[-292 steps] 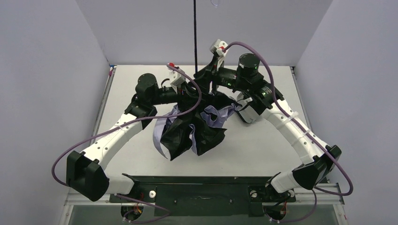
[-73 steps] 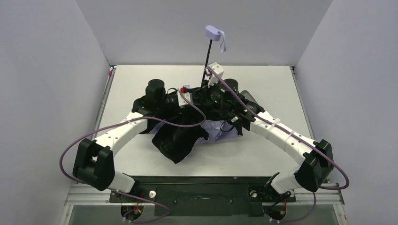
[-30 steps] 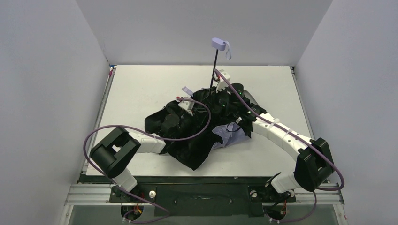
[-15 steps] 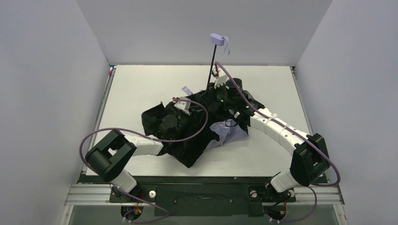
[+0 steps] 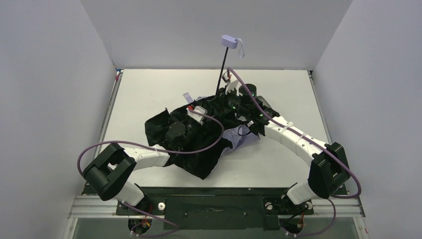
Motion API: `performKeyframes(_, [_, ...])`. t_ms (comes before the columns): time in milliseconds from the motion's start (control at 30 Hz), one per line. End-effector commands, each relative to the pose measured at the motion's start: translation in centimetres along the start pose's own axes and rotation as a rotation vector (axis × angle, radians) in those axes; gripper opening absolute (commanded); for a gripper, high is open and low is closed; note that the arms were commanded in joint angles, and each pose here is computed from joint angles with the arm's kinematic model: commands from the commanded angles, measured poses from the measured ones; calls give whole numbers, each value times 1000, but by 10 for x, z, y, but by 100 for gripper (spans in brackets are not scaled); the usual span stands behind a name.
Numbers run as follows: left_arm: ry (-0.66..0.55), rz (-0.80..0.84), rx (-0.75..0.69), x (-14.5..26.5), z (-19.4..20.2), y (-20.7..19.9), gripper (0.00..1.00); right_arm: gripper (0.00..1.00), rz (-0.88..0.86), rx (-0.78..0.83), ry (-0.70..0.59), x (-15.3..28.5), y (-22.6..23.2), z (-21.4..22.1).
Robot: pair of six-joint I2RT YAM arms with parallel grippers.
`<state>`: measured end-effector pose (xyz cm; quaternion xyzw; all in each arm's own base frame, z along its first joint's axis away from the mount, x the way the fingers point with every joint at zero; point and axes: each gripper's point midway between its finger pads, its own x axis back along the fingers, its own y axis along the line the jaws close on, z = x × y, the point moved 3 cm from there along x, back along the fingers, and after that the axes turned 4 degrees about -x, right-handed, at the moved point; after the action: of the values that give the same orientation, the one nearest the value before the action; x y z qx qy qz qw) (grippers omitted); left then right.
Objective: Open the umbrella
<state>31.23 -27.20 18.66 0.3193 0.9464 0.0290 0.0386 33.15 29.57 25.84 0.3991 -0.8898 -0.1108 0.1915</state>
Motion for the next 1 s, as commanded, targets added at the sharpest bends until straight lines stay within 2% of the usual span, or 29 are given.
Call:
performKeyframes(0, [83, 55, -107, -4, 16, -9, 42, 0, -229, 89, -316, 33, 66, -91])
performKeyframes(300, [2, 33, -104, -21, -11, -9, 53, 0, -222, 82, -276, 31, 63, -81])
performKeyframes(567, [-35, 18, -87, -29, -32, -8, 52, 0, -201, 90, -249, 30, 58, -72])
performKeyframes(767, [-73, 20, -116, -25, -56, -5, 58, 0, -158, 133, -198, 25, 50, -59])
performKeyframes(967, [-95, 37, -132, -26, -72, -6, 55, 0, -148, 145, -178, 22, 49, -52])
